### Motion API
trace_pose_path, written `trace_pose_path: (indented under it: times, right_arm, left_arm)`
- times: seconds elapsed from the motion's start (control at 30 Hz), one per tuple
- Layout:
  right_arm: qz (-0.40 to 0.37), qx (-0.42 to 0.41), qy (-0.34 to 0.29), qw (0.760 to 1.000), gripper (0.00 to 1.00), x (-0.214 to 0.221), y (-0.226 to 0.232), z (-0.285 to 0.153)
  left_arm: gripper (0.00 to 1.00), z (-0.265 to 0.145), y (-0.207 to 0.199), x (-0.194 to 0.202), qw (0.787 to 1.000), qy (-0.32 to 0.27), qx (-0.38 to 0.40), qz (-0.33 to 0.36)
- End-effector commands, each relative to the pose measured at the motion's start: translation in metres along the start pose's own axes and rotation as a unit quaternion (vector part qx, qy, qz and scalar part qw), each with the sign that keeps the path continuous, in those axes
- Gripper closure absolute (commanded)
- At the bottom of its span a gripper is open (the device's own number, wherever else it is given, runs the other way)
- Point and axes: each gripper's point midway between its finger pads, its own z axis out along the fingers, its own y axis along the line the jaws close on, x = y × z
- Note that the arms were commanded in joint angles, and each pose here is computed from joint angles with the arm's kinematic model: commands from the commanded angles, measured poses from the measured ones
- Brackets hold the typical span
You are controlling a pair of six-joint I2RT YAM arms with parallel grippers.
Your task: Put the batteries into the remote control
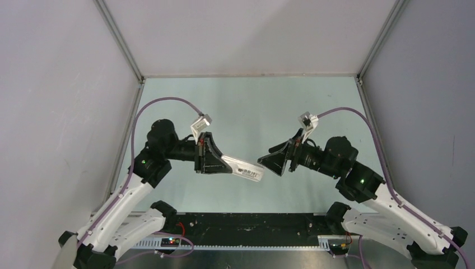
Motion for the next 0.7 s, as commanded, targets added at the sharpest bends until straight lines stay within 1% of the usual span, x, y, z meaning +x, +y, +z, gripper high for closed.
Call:
trace_pose_path:
  times: [0.0,0.07,0.13,0.27,0.3,0.47,0.53,0.63,0.67]
  right_arm:
    - [-0.025,-0.063,0.048,0.997,0.09,-0.013,0.033,-0.011]
    - [-0.016,-0.069,0.071,0.995,0.08,-0.015,0.039,-0.010]
    - [0.005,-0.096,0.097,0.991,0.08,-0.016,0.050,-0.010]
    - [0.005,-0.154,0.107,0.982,0.08,-0.026,0.074,-0.011]
    - [0.002,-0.164,0.105,0.981,0.06,-0.028,0.077,-0.011]
    - [0.001,-0.183,0.123,0.975,0.01,-0.029,0.084,-0.009]
    - [0.005,-0.186,0.129,0.974,0.01,-0.030,0.086,-0.008]
    - [0.004,-0.199,0.133,0.971,0.00,-0.032,0.092,-0.007]
    - [-0.002,-0.205,0.131,0.970,0.01,-0.035,0.094,-0.007]
  left_arm:
    - [1.00,-0.012,-0.050,-0.019,0.987,-0.016,0.054,0.148]
    - [1.00,-0.014,-0.056,-0.023,0.983,-0.027,0.050,0.172]
    - [1.00,-0.016,-0.057,-0.029,0.978,-0.041,0.038,0.201]
    - [1.00,-0.021,-0.058,-0.039,0.961,-0.074,0.007,0.268]
    - [1.00,-0.022,-0.058,-0.041,0.957,-0.078,0.003,0.279]
    - [1.00,-0.032,-0.067,-0.044,0.921,-0.099,-0.012,0.377]
    - [1.00,-0.036,-0.069,-0.045,0.902,-0.107,-0.021,0.417]
    - [1.00,-0.039,-0.066,-0.041,0.859,-0.106,-0.027,0.501]
    - [1.00,-0.040,-0.068,-0.040,0.848,-0.107,-0.027,0.518]
